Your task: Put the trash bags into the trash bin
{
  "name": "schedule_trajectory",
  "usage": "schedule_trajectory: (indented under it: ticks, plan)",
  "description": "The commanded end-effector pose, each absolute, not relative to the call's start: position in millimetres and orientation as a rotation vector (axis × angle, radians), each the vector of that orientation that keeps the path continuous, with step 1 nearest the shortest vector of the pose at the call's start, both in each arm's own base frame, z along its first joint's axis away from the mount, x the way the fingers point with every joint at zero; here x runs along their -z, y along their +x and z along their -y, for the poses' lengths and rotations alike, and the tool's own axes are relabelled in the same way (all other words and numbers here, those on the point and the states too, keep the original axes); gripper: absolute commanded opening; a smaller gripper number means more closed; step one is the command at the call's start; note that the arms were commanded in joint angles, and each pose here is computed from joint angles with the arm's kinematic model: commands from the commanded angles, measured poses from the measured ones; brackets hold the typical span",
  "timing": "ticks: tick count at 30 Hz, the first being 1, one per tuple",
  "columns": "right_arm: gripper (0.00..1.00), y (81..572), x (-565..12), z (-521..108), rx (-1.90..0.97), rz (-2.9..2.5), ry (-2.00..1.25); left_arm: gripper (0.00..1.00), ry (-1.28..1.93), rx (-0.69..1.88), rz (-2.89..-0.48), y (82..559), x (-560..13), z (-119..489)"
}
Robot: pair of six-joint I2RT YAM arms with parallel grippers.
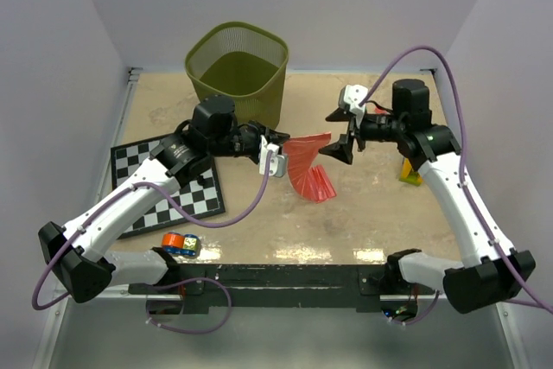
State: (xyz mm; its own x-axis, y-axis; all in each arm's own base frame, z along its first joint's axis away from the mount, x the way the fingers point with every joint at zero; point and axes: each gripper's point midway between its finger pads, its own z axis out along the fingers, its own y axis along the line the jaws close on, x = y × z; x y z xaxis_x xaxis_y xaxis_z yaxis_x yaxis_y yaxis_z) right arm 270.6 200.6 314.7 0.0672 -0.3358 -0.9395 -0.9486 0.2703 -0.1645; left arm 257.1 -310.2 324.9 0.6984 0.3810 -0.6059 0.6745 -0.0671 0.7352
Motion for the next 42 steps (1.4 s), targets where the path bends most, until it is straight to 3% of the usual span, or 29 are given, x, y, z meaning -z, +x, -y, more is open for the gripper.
schedule_trajectory:
  ticks: [1,6,14,20,22,27,39,42]
  plan:
    - [0.81,278.8,-338.7,-214.2,-0.711,-1.358,-1.302,0.0,1.726,0.192,-0.764,263.3,-334.2,310.1]
    - [0.58,272.5,-335.7,-221.7,-0.769,-1.366,-1.312,0.0,1.734,0.135,-0.739,269.8,-331.4,309.2]
    - [0.41,262.1,-331.6,-232.2,-0.896,-1.388,-1.278,0.0,1.706,0.096,-0.728,279.6,-337.4,312.6]
    - [0.07,268.3,-334.7,-236.4,-0.927,-1.402,-1.233,0.0,1.69,0.088,-0.741,283.6,-338.5,313.2]
    - [0.0,272.0,-334.8,-234.8,-0.902,-1.412,-1.223,0.0,1.64,0.127,-0.798,285.6,-341.7,314.3]
    - [0.0,279.0,-333.2,-225.7,-0.752,-1.378,-1.303,0.17,1.491,0.412,-1.009,286.5,-352.4,309.4]
    - [0.0,279.6,-343.1,-229.1,-0.718,-1.343,-1.334,0.24,1.462,0.597,-1.03,279.0,-340.1,326.6]
    - [0.0,278.3,-342.9,-229.2,-0.719,-1.34,-1.335,0.21,1.475,0.616,-1.034,278.8,-337.9,328.8]
